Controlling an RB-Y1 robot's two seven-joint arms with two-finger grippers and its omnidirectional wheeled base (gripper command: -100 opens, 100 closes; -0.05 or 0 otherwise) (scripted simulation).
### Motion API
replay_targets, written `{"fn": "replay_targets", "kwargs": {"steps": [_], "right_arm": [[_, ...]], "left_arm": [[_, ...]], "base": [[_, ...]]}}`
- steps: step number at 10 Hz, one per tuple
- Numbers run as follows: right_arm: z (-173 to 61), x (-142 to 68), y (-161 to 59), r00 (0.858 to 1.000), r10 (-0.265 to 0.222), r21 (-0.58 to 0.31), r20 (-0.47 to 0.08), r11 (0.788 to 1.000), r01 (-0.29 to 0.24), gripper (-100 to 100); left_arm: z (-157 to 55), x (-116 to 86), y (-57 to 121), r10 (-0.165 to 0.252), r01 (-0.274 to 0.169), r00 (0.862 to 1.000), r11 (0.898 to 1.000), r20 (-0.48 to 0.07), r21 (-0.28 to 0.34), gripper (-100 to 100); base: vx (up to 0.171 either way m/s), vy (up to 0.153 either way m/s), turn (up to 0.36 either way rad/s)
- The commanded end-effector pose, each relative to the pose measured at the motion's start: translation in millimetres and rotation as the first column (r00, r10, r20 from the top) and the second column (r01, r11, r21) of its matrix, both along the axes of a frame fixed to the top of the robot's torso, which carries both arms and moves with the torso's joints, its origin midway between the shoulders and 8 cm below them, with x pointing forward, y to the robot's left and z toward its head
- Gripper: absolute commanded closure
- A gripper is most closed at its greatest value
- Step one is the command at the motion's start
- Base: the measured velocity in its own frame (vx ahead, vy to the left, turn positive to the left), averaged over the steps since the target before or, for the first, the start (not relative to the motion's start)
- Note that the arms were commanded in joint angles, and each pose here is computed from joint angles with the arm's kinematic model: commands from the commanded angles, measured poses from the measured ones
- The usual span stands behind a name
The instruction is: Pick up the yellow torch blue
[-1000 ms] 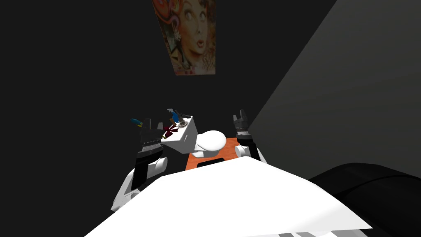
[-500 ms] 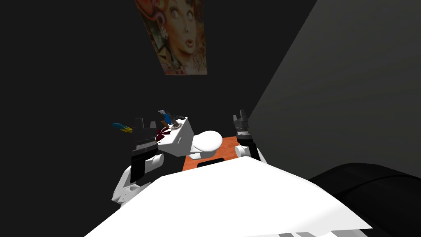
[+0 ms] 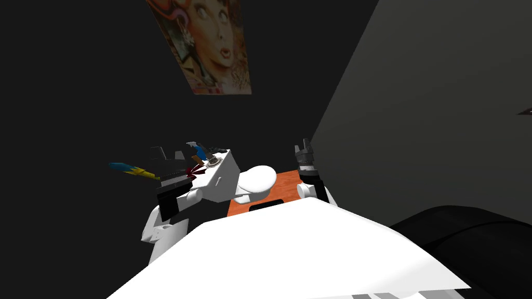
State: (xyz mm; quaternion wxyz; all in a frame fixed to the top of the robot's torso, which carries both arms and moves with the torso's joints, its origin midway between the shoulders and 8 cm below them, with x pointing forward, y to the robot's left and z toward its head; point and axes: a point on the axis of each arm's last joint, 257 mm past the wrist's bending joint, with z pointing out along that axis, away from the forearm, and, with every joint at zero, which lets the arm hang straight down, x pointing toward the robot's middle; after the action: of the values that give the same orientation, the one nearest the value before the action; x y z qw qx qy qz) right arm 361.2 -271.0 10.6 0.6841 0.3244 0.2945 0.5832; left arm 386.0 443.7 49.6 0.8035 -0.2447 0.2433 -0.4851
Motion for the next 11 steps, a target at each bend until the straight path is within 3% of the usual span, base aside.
{"fn": "replay_targets", "kwargs": {"steps": [1,4,5,7,8,9,10,11], "right_arm": [[0.0,0.0,0.0,1.0,0.0,0.0,0.0,1.0,0.0,0],[0.0,0.0,0.0,1.0,0.0,0.0,0.0,1.0,0.0,0],[0.0,0.0,0.0,1.0,0.0,0.0,0.0,1.0,0.0,0],[0.0,0.0,-0.1,1.0,0.0,0.0,0.0,1.0,0.0,0],[0.0,0.0,-0.1,1.0,0.0,0.0,0.0,1.0,0.0,0],[0.0,0.0,0.0,1.0,0.0,0.0,0.0,1.0,0.0,0],[0.0,0.0,-0.1,1.0,0.0,0.0,0.0,1.0,0.0,0],[0.0,0.0,0.0,1.0,0.0,0.0,0.0,1.0,0.0,0]], "left_arm": [[8.0,-4.8,22.4,0.044,-0.043,0.998,0.999,0.051,-0.023,-100],[13.5,-6.7,55.7,0.105,-0.099,0.99,0.993,0.094,-0.067,-100],[20.8,-14.7,71.0,0.134,-0.123,0.982,0.988,0.136,-0.09,-100],[18.2,-11.2,79.0,0.147,-0.133,0.98,0.985,0.135,-0.107,-100],[26.0,-20.8,98.8,0.186,-0.161,0.965,0.976,0.183,-0.143,-100],[21.7,-16.7,102.4,0.19,-0.163,0.966,0.974,0.176,-0.155,-100],[28.0,-26.0,119.9,0.225,-0.183,0.949,0.963,0.222,-0.195,-100],[23.7,-23.2,125.3,0.234,-0.189,0.948,0.959,0.216,-0.21,-100]], "base": [[-0.012,-0.101,-0.217],[-0.018,-0.064,-0.087],[-0.014,-0.044,-0.186],[-0.005,-0.022,-0.008],[-0.008,-0.031,-0.133],[-0.009,-0.029,-0.094],[-0.013,-0.036,-0.107],[-0.016,-0.027,-0.068]]}}
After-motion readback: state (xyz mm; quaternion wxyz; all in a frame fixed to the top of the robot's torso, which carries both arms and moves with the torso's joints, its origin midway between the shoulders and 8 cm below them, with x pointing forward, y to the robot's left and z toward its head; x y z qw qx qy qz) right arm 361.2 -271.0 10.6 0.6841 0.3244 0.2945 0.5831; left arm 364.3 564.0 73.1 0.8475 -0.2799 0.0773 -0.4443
